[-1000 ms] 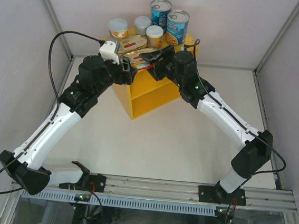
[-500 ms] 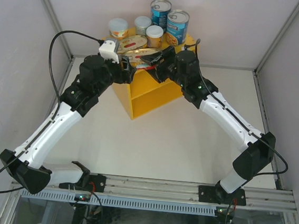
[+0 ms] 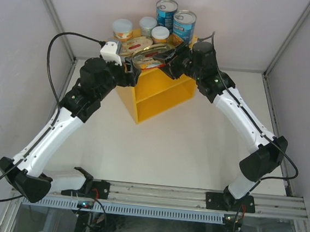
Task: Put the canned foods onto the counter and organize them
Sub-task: Place the canned food on the counter.
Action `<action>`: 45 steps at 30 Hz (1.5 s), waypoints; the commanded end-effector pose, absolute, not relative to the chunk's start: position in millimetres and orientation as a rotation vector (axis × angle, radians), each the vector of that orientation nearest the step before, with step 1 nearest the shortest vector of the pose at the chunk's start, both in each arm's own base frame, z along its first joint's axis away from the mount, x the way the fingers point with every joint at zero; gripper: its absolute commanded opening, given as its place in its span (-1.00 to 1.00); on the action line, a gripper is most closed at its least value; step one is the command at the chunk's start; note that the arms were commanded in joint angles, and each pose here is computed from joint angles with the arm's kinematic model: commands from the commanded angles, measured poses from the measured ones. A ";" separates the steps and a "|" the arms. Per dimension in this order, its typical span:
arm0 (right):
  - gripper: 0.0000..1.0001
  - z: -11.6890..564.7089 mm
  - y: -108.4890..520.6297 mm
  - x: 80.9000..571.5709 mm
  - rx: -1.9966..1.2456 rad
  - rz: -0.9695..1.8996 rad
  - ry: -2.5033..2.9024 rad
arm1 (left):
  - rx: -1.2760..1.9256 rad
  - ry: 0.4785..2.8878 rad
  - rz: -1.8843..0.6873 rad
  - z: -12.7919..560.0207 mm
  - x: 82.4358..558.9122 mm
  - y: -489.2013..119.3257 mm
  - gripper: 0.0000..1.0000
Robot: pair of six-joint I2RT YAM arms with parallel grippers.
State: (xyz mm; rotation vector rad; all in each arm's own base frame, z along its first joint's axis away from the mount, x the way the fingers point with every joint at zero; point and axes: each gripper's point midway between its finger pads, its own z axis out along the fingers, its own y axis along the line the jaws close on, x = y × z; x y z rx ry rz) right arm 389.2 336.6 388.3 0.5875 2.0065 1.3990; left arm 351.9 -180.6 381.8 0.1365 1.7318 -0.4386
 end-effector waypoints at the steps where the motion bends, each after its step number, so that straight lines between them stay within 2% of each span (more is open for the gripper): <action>1: -0.10 412.1 343.1 387.8 0.470 1.445 1.994 | 0.090 1.615 -0.479 422.4 344.1 -176.6 0.41; 12: -0.10 408.4 356.5 374.9 0.477 1.575 2.033 | 0.077 1.597 -0.461 426.9 338.6 -169.7 0.43; 24: -0.13 408.4 360.5 366.6 0.462 1.680 2.072 | 0.067 1.593 -0.447 428.0 340.6 -167.5 0.55; 32: 0.08 400.9 364.1 372.2 0.454 1.704 2.104 | 0.062 1.595 -0.447 425.7 346.4 -170.2 0.57; 35: 0.33 398.5 363.7 373.7 0.450 1.708 2.113 | 0.061 1.595 -0.446 425.2 347.6 -170.7 0.57; 45: 0.43 404.0 348.7 376.7 0.435 1.643 2.087 | 0.052 1.596 -0.440 422.2 350.5 -170.7 0.57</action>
